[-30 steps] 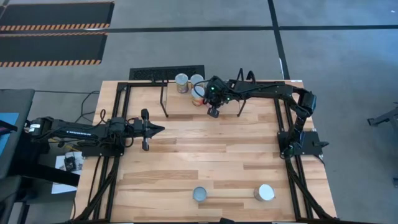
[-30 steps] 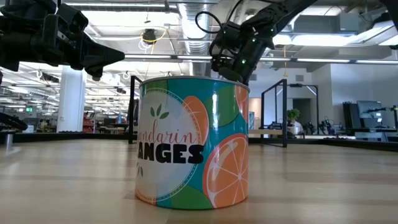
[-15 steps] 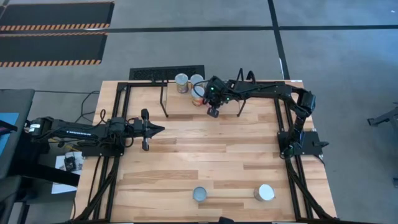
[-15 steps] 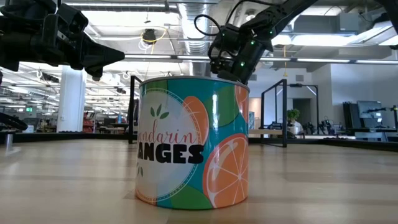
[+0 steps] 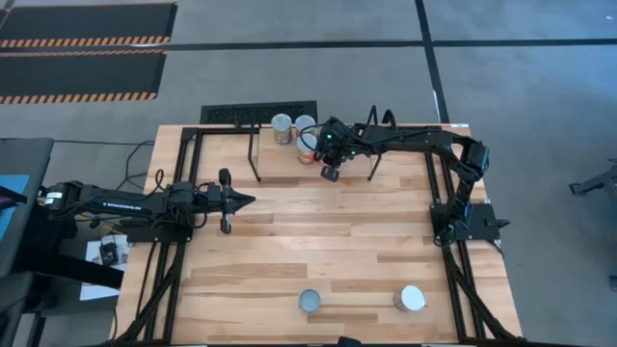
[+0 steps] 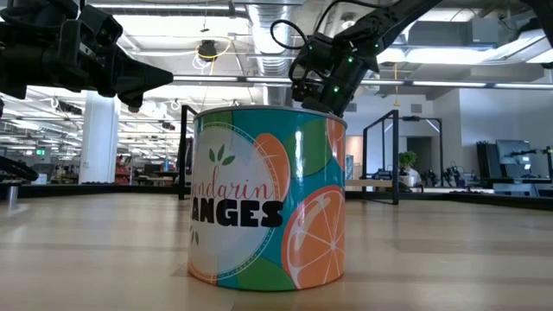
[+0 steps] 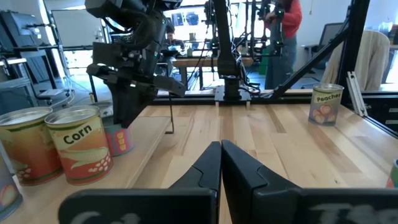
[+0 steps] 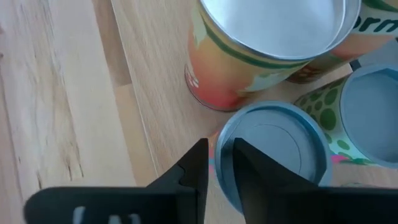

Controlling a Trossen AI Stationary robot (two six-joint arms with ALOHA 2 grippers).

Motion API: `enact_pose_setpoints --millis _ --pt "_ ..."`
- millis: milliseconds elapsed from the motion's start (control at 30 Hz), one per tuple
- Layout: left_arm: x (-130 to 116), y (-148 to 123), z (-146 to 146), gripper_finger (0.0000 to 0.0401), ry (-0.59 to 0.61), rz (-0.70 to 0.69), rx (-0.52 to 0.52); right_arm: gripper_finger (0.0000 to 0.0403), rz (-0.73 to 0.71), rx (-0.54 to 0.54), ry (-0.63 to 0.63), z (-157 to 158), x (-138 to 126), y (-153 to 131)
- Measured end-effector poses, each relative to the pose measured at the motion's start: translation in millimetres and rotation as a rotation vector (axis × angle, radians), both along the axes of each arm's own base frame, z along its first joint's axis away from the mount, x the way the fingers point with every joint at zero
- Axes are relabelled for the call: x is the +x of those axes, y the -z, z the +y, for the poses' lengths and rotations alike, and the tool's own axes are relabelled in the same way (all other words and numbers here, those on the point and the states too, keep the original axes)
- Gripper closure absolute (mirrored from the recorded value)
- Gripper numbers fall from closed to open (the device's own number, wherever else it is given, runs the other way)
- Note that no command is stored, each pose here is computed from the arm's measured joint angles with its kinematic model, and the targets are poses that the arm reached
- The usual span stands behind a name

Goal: Pick and place cans onto a shelf
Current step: Put the canned mix vegetables on the shelf, then put the canned peaches on the shelf aligned with the other canned peaches

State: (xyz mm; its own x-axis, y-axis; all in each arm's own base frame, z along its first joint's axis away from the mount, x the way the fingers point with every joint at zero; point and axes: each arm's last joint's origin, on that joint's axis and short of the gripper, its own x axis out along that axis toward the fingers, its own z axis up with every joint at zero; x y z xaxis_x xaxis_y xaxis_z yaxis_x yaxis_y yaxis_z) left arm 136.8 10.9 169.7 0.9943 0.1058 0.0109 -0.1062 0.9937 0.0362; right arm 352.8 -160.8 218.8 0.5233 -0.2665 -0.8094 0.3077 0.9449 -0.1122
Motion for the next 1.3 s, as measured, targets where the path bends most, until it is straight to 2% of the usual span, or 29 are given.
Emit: enact_pose_setpoints --millis 300,533,1100,1300 --pt "0 0 0 0.0401 0.000 0.000 0.000 0.0239 -0.002 -0.010 -0.004 1 1 0" --pt "0 0 0 0.0401 0.000 0.000 0.000 0.0213 -0.019 -0.026 -0.026 6 5 -2" --pt "0 0 0 0.0401 0.000 0.002 0.000 0.0216 -0.057 -0.106 -0.041 13 -2 -28" --pt "0 0 0 0.0401 0.000 0.004 0.001 0.0245 -0.072 -0.124 -0.053 18 -12 -46"
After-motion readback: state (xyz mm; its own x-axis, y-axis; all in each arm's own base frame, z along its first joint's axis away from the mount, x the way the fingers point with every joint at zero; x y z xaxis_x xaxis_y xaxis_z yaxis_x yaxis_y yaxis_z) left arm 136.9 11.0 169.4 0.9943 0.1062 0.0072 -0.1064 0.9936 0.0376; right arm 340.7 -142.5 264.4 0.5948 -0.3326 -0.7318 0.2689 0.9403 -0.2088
